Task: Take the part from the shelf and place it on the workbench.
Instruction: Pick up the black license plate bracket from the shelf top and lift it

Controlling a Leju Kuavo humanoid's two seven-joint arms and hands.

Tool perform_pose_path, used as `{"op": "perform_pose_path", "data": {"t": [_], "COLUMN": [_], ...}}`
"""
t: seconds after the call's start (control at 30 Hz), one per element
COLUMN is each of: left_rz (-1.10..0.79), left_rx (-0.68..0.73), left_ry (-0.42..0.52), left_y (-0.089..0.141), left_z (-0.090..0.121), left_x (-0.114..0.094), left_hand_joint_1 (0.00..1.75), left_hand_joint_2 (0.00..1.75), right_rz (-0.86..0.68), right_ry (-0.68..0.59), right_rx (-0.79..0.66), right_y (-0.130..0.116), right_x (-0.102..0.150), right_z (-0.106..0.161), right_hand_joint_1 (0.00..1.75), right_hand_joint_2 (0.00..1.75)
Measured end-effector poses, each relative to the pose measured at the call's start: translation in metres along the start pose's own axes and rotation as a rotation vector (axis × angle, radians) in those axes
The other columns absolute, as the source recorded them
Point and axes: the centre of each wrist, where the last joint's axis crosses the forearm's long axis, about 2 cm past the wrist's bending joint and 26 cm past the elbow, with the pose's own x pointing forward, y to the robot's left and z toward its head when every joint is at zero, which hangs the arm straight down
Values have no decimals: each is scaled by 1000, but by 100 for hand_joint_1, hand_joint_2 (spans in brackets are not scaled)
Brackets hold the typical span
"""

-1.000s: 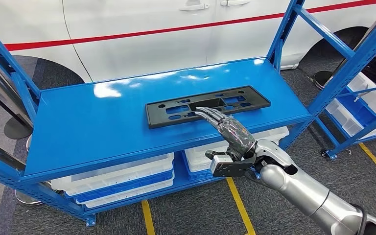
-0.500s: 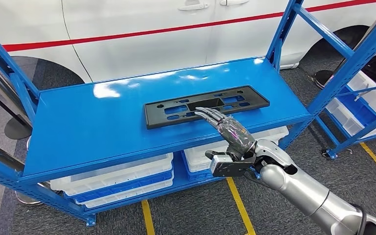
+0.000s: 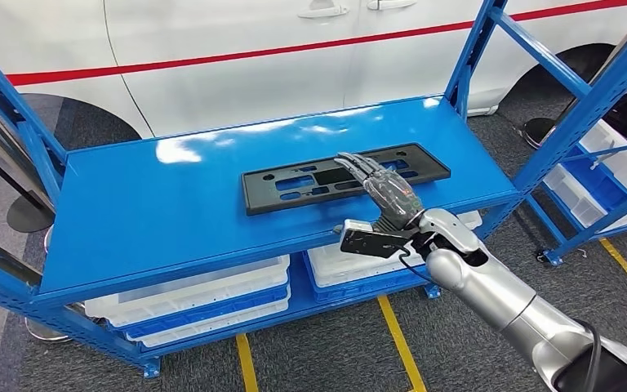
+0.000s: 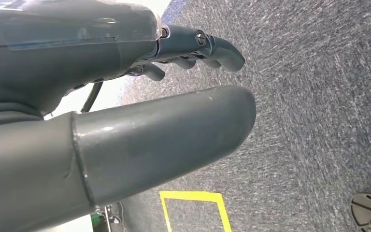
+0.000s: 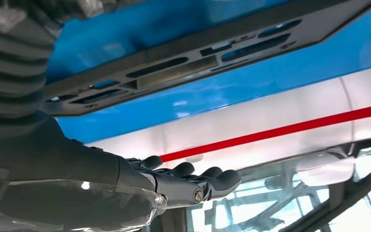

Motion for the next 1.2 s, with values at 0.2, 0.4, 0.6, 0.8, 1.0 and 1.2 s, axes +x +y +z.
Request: {"op": "perform_pose_path", "data": {"t": [0.2, 0.4, 0.6, 0.8, 1.0, 1.2], "left_rz": [-7, -15, -17, -9, 9, 18], "left_rx": [-2, -5, -4, -3, -3, -7], "left_ry": [1, -11, -19, -28, -25, -26], "left_y": [-1, 1, 2, 3, 2, 2], "left_z": [0, -2, -2, -2, -2, -2], "left_x": [3, 10, 13, 14, 12, 12], "left_hand_joint_1": [0, 0, 0, 0, 0, 0], "left_hand_joint_2": [0, 0, 0, 0, 0, 0], "right_rz": [62, 71, 49, 38, 73, 194], "right_ry": [74, 91, 98, 112, 134, 195], "right_rx": [-25, 13, 59, 122, 128, 55], "right_y": [6, 22, 40, 56, 62, 66], "right_x": [3, 17, 30, 37, 38, 34], "right_z": [-28, -64, -81, -91, -100, -107], "right_hand_joint_1": [0, 0, 0, 0, 0, 0], "right_hand_joint_2": [175, 175, 175, 175, 175, 175]}}
